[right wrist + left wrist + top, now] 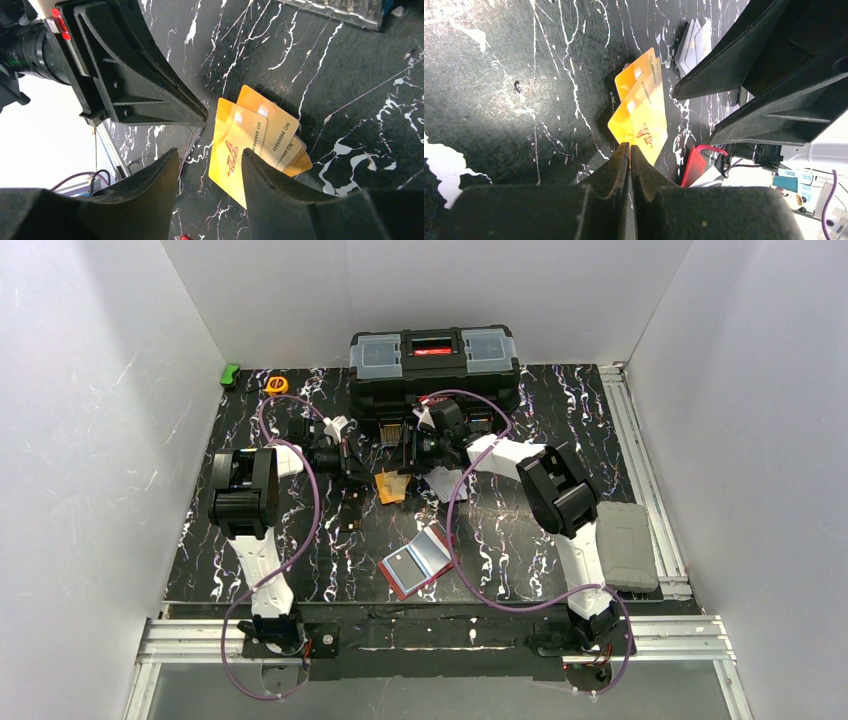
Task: Put the credit cards into the card holder
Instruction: Pick up the credit card from the center of the board.
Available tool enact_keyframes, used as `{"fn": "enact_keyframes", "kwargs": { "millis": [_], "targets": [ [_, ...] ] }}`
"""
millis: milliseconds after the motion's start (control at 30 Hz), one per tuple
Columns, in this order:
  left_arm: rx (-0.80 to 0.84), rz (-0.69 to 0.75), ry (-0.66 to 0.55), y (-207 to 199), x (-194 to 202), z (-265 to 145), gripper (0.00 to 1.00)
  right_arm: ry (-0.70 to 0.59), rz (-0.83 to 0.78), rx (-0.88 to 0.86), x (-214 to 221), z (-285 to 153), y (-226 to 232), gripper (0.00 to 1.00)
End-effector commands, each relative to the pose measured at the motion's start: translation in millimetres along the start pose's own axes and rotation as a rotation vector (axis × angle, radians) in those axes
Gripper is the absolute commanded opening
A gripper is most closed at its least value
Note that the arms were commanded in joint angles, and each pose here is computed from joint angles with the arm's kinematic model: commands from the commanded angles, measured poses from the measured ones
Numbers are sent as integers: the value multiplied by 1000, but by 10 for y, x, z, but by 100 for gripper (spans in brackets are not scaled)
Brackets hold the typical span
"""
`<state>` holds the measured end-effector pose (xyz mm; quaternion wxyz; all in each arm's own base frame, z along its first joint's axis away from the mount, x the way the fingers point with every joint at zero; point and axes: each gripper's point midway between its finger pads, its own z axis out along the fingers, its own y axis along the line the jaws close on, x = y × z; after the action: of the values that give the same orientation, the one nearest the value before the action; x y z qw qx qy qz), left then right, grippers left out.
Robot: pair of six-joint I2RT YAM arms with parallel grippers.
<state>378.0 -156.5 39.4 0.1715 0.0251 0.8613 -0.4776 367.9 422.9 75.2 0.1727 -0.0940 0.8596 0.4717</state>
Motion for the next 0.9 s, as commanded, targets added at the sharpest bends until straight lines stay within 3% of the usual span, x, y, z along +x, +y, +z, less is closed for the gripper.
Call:
{"fn": "enact_keyframes", "kwargs": {
  "millis": [0,300,867],
  "targets": [
    [0,27,-9,-125,5,-109,9,40,-1,32,144,44,-40,57],
    [-24,9,5,-84,69,-119,28,14,-45,99,285,-28,-95,57],
    [-4,14,16,-97,123,28,32,9,-67,101,331,-8,-50,55]
  ]
}}
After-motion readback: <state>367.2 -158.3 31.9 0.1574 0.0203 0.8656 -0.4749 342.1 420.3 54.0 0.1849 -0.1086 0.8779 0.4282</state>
